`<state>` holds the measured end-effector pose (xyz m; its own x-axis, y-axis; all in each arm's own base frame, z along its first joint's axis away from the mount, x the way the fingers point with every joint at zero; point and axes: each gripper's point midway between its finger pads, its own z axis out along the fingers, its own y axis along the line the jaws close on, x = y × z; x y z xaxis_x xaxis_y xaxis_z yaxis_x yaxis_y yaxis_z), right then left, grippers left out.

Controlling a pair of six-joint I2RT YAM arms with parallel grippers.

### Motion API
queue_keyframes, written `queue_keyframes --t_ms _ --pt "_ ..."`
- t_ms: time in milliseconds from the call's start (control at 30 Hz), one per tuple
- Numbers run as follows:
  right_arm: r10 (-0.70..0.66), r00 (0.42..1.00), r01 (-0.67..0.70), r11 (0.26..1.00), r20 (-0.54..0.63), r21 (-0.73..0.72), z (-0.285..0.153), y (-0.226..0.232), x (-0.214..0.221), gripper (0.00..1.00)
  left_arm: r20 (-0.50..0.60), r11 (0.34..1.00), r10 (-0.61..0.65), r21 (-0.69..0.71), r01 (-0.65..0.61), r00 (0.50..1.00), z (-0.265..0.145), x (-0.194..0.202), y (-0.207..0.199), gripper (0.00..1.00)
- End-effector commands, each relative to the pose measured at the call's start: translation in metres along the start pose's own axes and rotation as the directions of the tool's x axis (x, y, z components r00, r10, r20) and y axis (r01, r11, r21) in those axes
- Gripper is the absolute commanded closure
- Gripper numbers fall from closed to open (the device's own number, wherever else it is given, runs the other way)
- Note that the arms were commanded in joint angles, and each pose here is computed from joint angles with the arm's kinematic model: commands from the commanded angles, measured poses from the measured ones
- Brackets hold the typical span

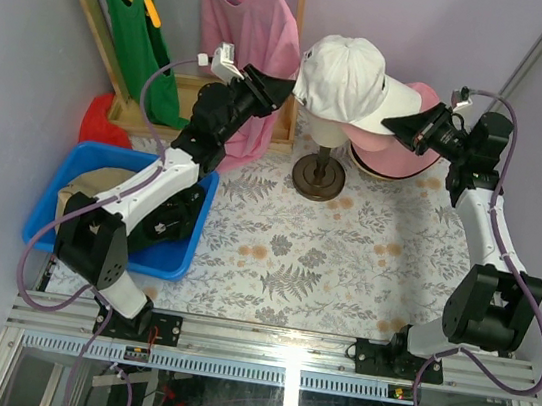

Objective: Stack the hats
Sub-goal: Stack the hat on the hat.

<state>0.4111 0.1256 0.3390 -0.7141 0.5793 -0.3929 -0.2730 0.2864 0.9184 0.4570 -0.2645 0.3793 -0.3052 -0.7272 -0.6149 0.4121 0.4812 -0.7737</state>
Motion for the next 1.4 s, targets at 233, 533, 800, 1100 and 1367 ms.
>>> queue_keyframes --t_ms 233,533,800,1100,1367 --pt "0.134 0.99 -0.138 0.976 0.033 0.171 -0.003 -0.057 0.0 0.76 -0.147 0.999 -0.029 -0.047 0.022 0.989 -0.019 0.048 0.009 0.7" --pt "0.133 0.99 -0.14 0.98 0.054 0.142 -0.002 -0.049 -0.013 0.68 -0.141 0.996 -0.048 -0.079 0.037 0.989 -0.033 0.047 0.012 0.73" --pt "0.12 0.991 -0.127 0.984 0.059 0.125 0.0 -0.039 -0.022 0.62 -0.114 0.992 -0.054 -0.121 0.04 0.992 -0.046 0.04 0.014 0.71" --pt "0.118 0.991 -0.124 0.985 0.056 0.118 0.001 -0.036 -0.024 0.58 -0.028 0.986 -0.052 -0.159 0.047 0.998 -0.039 0.004 0.018 0.57" --pt "0.108 0.993 -0.113 0.988 0.054 0.107 0.001 -0.032 -0.025 0.53 0.023 0.99 -0.049 -0.127 0.052 0.999 -0.021 -0.025 0.008 0.52"
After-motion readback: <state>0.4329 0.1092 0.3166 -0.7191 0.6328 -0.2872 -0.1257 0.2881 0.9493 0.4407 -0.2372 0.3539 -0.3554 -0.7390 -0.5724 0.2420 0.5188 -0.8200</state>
